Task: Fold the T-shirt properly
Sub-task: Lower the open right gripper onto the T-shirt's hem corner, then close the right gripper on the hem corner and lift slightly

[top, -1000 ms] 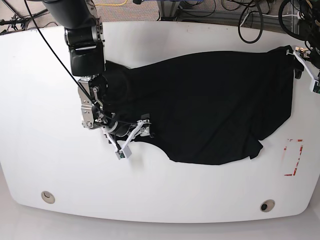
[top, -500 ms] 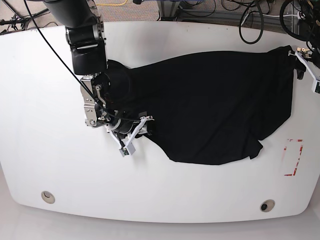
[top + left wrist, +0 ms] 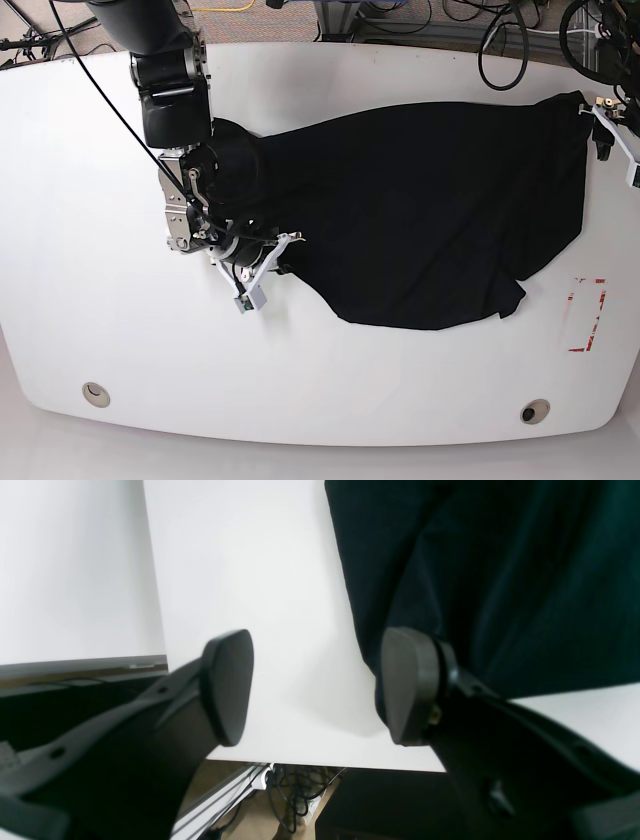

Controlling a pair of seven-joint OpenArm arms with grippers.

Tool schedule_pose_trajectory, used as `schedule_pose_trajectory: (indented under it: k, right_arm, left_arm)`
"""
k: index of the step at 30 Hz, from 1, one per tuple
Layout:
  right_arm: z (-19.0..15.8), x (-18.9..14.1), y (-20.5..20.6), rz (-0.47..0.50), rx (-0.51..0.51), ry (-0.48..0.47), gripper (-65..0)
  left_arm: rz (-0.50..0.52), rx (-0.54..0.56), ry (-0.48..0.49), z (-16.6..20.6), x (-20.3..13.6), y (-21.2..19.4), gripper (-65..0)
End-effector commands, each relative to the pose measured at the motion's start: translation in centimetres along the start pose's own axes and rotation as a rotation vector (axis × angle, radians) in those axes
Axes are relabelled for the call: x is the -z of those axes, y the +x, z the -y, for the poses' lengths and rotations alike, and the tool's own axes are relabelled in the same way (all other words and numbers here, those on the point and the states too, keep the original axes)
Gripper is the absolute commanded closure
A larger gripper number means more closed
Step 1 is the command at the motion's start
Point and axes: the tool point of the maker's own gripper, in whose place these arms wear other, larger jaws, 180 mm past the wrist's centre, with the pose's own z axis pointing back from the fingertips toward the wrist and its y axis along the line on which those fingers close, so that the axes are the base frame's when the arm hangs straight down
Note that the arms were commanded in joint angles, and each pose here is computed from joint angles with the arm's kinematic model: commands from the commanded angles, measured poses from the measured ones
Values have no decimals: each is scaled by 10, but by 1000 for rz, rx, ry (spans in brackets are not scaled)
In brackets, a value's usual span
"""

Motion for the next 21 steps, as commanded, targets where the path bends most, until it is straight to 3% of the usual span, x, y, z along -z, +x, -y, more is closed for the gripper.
schedule_pose_trajectory:
  k: [1, 7, 17, 21]
  right_arm:
    - [1, -7, 27, 68, -27, 8, -8]
    - [3, -10, 30, 78, -27, 5, -15]
    - [3, -8, 30, 75, -29, 2, -135]
    - [5, -6, 33, 79, -21, 0, -108]
  left_arm:
    - [25, 3, 10, -5, -1, 7, -372]
    - [13, 0, 10, -5, 1, 4, -370]
    - [-4, 1, 7, -6, 0, -2, -372]
    - [-19, -22, -7, -5, 6, -9, -372]
